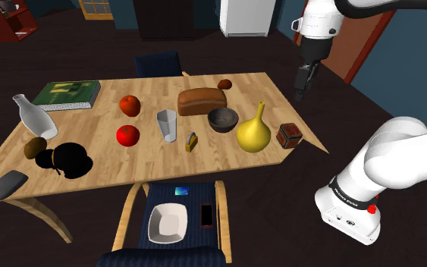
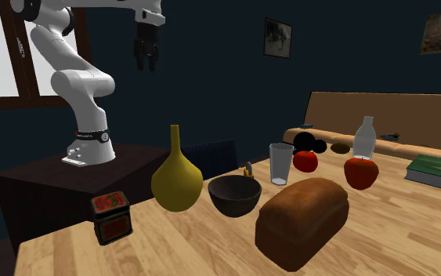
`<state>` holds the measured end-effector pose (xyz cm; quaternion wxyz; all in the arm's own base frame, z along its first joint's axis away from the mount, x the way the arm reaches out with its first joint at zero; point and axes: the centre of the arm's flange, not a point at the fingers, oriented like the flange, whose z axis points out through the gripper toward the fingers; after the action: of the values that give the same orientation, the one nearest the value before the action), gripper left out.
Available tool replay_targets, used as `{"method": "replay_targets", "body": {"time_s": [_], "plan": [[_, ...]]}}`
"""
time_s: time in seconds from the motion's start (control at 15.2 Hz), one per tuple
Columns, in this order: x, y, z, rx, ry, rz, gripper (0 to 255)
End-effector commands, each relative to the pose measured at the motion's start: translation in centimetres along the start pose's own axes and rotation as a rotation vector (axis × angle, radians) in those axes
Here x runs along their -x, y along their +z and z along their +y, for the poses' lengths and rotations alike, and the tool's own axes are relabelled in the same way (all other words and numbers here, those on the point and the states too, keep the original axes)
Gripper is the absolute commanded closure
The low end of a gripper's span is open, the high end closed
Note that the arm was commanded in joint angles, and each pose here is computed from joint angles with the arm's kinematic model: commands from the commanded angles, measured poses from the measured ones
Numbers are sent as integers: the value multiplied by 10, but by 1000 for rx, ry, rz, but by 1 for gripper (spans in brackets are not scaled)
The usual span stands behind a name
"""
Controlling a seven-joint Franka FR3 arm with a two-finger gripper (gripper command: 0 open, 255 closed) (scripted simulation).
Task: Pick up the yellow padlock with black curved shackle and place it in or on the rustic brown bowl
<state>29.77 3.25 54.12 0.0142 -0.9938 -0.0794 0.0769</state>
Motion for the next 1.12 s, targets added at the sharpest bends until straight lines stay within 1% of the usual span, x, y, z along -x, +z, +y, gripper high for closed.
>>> {"method": "replay_targets", "body": {"time_s": [0.0, 0.53, 1.06], "plan": [[0, 0, 0, 0, 0, 0, 0], [-70, 64, -39, -24, 169, 14, 0], [-146, 127, -67, -49, 339, 28, 0]]}}
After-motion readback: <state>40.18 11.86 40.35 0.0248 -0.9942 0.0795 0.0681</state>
